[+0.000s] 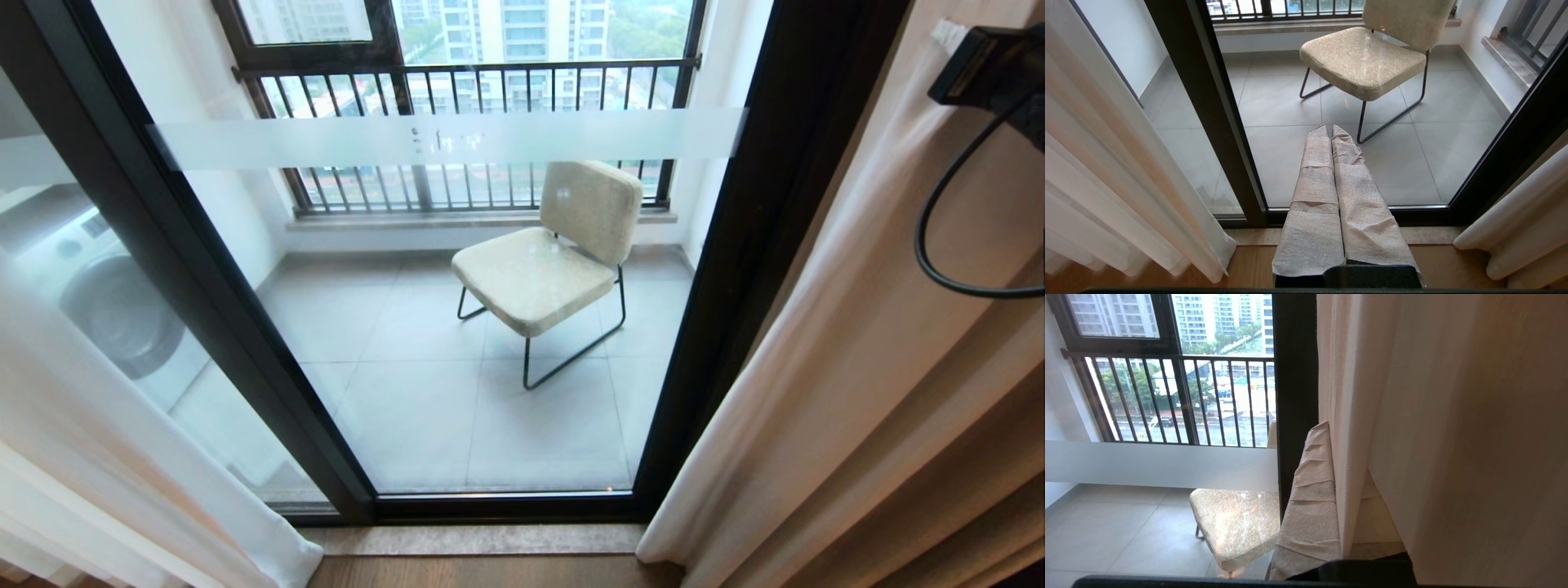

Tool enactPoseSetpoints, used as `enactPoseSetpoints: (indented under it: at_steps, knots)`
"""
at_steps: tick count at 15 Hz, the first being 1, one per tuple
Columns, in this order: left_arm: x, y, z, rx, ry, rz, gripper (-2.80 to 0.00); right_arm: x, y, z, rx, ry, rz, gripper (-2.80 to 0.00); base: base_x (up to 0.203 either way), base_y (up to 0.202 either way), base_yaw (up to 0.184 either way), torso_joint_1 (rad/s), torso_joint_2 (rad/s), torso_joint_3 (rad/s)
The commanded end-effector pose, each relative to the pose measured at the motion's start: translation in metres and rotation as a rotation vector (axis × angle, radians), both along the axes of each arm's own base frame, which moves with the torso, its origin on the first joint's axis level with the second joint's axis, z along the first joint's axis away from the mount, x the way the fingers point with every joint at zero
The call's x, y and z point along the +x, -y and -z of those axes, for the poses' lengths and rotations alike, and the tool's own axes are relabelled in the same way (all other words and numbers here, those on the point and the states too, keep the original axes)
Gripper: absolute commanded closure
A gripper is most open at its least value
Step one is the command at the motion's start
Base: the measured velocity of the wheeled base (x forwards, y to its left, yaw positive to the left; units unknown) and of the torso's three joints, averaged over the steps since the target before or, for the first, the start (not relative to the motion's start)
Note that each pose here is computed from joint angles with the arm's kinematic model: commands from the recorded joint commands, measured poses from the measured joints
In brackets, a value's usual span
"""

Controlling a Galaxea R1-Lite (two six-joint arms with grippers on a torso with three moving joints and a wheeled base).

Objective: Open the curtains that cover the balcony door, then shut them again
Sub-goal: Close the inner curtains on both sides

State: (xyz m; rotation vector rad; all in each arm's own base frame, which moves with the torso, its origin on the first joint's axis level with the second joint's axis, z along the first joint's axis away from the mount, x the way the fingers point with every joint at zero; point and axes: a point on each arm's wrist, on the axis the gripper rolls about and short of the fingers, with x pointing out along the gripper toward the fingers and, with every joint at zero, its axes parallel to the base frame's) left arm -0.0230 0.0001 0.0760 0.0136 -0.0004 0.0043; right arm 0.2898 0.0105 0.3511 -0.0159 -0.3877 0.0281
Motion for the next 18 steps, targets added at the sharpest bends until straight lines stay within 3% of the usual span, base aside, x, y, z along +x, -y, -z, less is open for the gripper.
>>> enactPoseSetpoints:
  at_steps: [1, 7, 18]
  knots:
    - [0.000, 0.000, 0.000, 0.000, 0.000, 0.000, 0.00, 0.004, 0.000, 0.003, -0.001, -0.009, 0.000, 0.00, 0.000, 0.000, 0.000, 0.000, 0.00, 0.000]
    - [0.000, 0.000, 0.000, -0.001, 0.000, 0.001, 0.00, 0.004, -0.004, 0.003, -0.001, -0.010, -0.012, 0.00, 0.001, 0.016, 0.000, -0.001, 0.00, 0.001]
    - [0.000, 0.000, 0.000, -0.001, 0.000, 0.000, 0.00, 0.003, -0.018, 0.001, -0.001, -0.001, -0.059, 0.00, 0.000, 0.190, 0.000, 0.002, 0.00, 0.002]
